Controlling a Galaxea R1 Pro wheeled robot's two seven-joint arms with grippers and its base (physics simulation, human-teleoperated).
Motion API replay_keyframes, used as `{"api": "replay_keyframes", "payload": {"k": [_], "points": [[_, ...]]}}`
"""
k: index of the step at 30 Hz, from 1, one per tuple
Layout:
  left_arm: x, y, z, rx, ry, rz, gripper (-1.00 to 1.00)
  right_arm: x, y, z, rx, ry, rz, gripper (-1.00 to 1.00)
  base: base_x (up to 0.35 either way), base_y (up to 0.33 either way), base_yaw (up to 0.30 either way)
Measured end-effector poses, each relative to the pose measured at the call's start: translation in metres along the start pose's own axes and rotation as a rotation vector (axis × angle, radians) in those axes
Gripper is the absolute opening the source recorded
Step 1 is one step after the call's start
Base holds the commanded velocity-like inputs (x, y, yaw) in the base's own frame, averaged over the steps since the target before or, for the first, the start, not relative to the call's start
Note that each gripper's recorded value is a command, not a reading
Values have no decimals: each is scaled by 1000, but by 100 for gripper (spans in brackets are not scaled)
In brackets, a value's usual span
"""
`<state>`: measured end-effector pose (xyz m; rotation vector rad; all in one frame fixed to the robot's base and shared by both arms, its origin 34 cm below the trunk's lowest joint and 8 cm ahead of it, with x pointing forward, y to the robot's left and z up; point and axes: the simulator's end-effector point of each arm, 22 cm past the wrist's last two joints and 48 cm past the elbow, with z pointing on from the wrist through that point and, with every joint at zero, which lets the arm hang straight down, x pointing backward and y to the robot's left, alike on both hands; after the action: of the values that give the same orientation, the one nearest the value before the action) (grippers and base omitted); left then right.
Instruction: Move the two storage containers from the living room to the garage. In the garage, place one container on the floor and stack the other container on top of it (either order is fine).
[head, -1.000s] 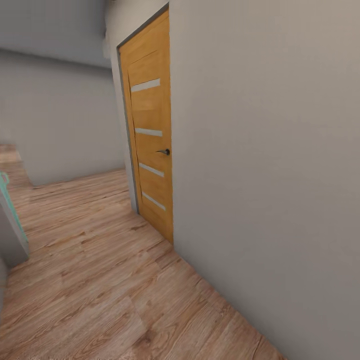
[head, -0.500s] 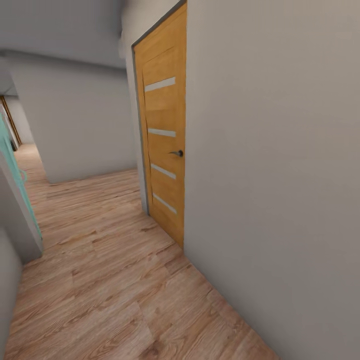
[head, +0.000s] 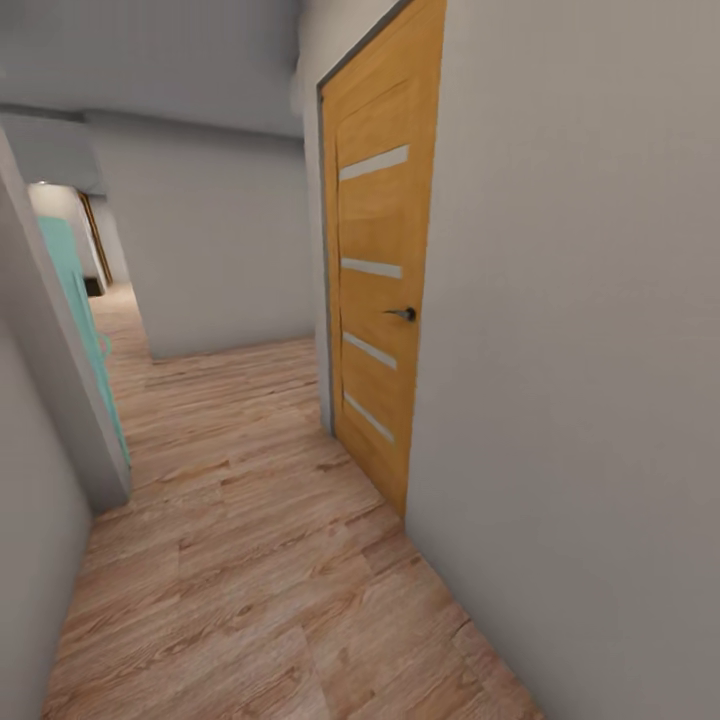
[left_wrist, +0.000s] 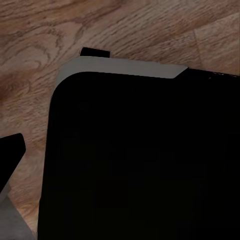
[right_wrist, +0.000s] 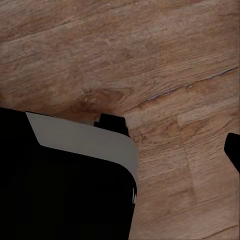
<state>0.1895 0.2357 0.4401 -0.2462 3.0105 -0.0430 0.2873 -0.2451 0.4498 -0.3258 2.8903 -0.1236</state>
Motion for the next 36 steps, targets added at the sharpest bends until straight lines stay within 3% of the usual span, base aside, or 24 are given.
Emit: {"api": "replay_keyframes", "payload": {"k": [16, 36], "points": [[1, -1, 0, 2, 3, -2, 100, 0, 0, 0, 0, -1, 3, 100, 322, 0, 268], [5, -2, 0, 4, 9, 2, 100, 1, -1, 0, 2, 2, 14, 100, 322, 0, 72]]}}
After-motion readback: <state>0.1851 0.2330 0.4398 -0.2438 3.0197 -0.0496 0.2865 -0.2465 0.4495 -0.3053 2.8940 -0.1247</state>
